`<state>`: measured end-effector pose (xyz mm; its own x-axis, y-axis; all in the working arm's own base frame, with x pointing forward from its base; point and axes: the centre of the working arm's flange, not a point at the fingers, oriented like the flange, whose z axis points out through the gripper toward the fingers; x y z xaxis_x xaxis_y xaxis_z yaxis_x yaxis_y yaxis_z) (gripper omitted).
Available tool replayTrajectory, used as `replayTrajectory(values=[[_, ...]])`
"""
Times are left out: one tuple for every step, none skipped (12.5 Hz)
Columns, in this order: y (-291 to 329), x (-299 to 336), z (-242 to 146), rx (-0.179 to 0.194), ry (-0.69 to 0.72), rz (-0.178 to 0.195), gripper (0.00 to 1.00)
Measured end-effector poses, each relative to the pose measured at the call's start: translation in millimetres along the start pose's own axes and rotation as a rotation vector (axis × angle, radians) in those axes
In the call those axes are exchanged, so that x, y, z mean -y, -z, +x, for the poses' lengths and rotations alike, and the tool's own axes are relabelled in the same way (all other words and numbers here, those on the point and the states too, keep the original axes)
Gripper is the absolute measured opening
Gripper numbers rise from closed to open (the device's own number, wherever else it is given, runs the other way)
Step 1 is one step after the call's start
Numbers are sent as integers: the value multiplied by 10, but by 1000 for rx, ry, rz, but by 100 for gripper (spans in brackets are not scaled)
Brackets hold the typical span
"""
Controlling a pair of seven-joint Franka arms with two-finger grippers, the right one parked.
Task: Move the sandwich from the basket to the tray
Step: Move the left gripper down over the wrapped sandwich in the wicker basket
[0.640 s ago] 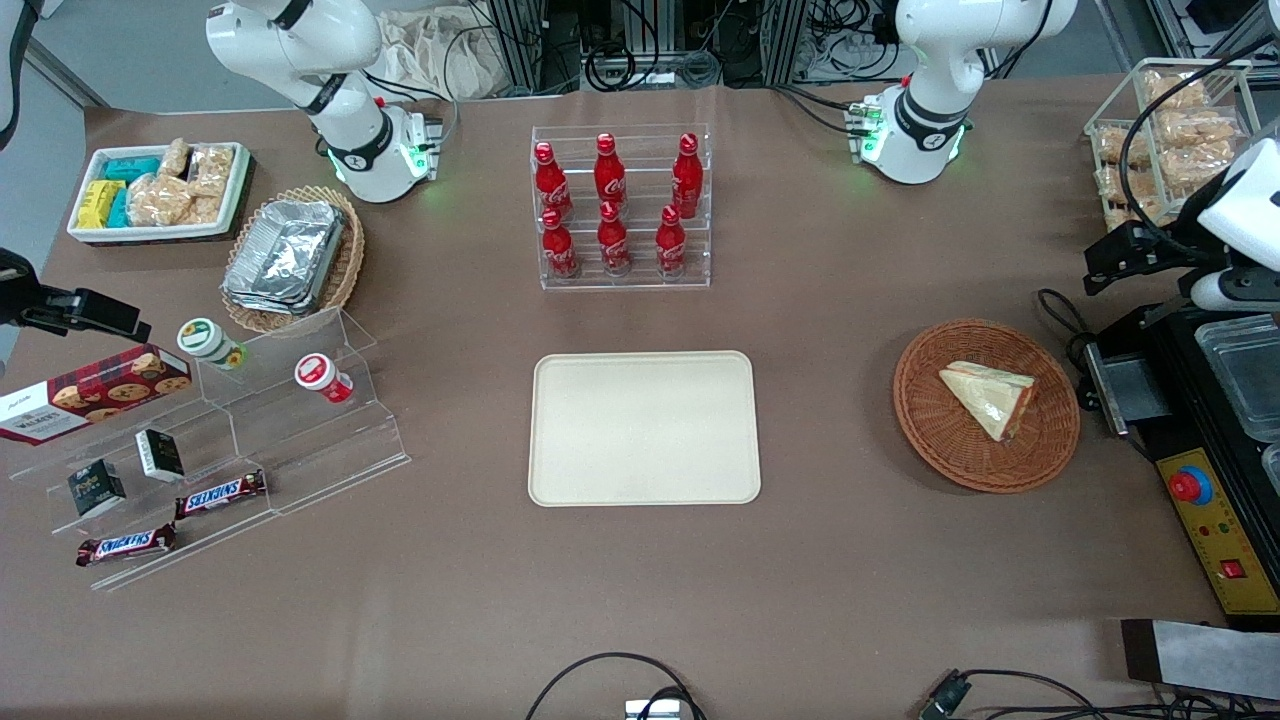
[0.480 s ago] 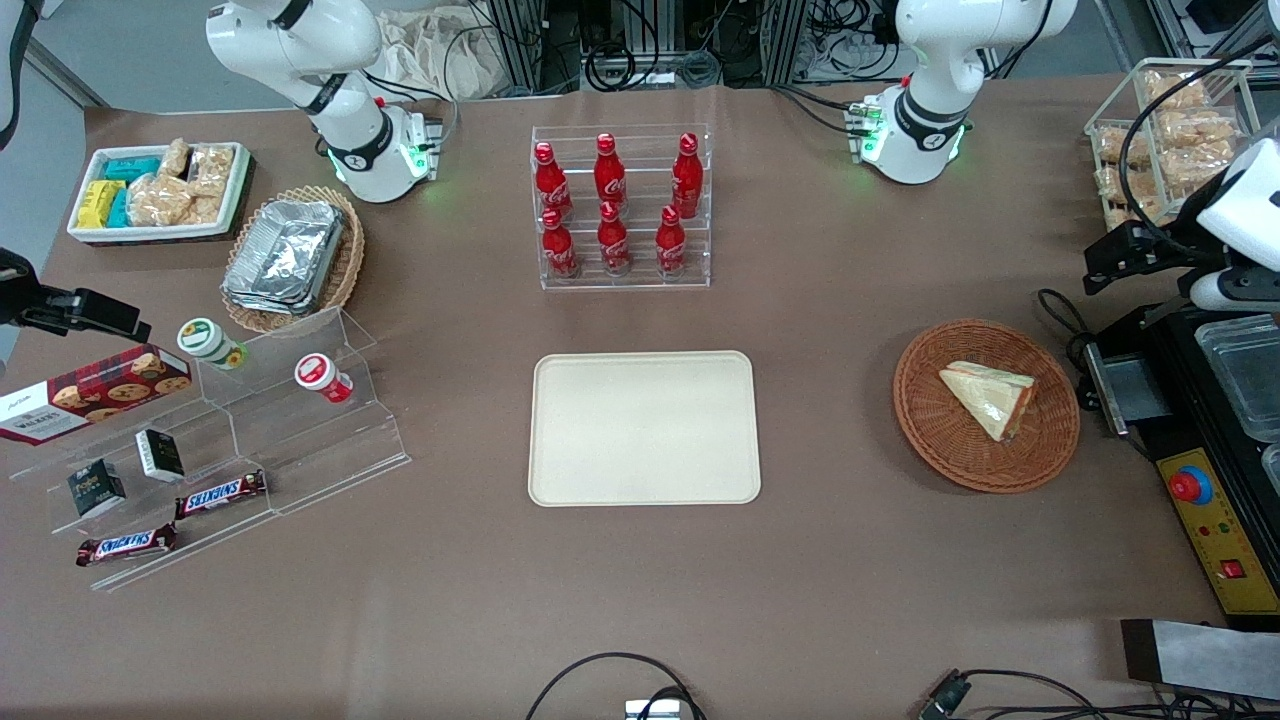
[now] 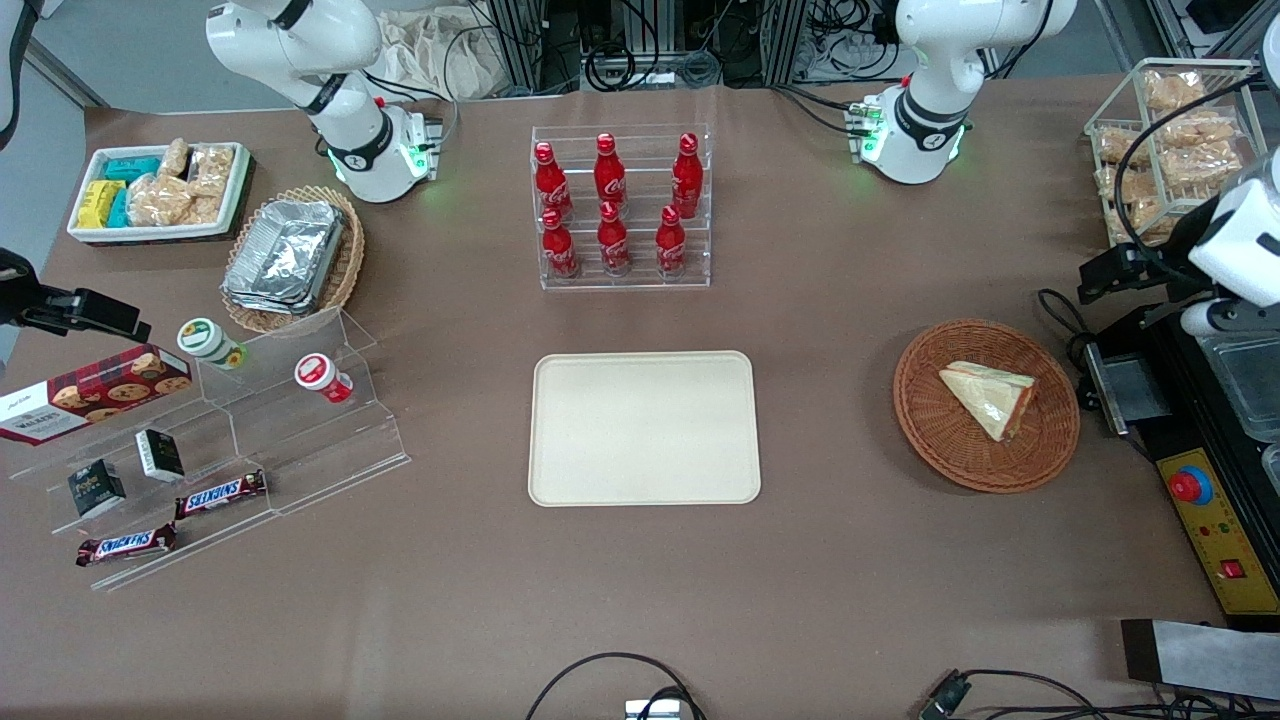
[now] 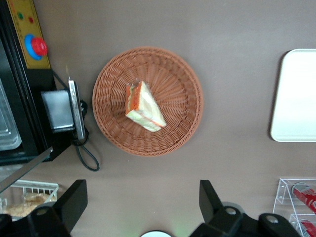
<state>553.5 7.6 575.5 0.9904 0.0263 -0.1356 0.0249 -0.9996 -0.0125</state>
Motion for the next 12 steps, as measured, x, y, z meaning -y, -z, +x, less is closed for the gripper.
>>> replayTrajectory(values=[[-166,80,35,30,21,-1,100],[-347,184,66,52,58,-3,100],[-536,322,87,61,109,-7,100],[-725,461,98,62,166,-12,100],[-902,571,107,56,225,-16,100],[-1063,631,122,40,290,-18,100],[-1208,643,138,22,357,-23,100],[-1347,623,153,3,420,-33,100],[-1484,593,162,-17,470,-42,100],[-1611,569,167,-38,507,-50,100],[-1741,554,163,-59,535,-57,100],[-1860,548,155,-78,553,-62,100]])
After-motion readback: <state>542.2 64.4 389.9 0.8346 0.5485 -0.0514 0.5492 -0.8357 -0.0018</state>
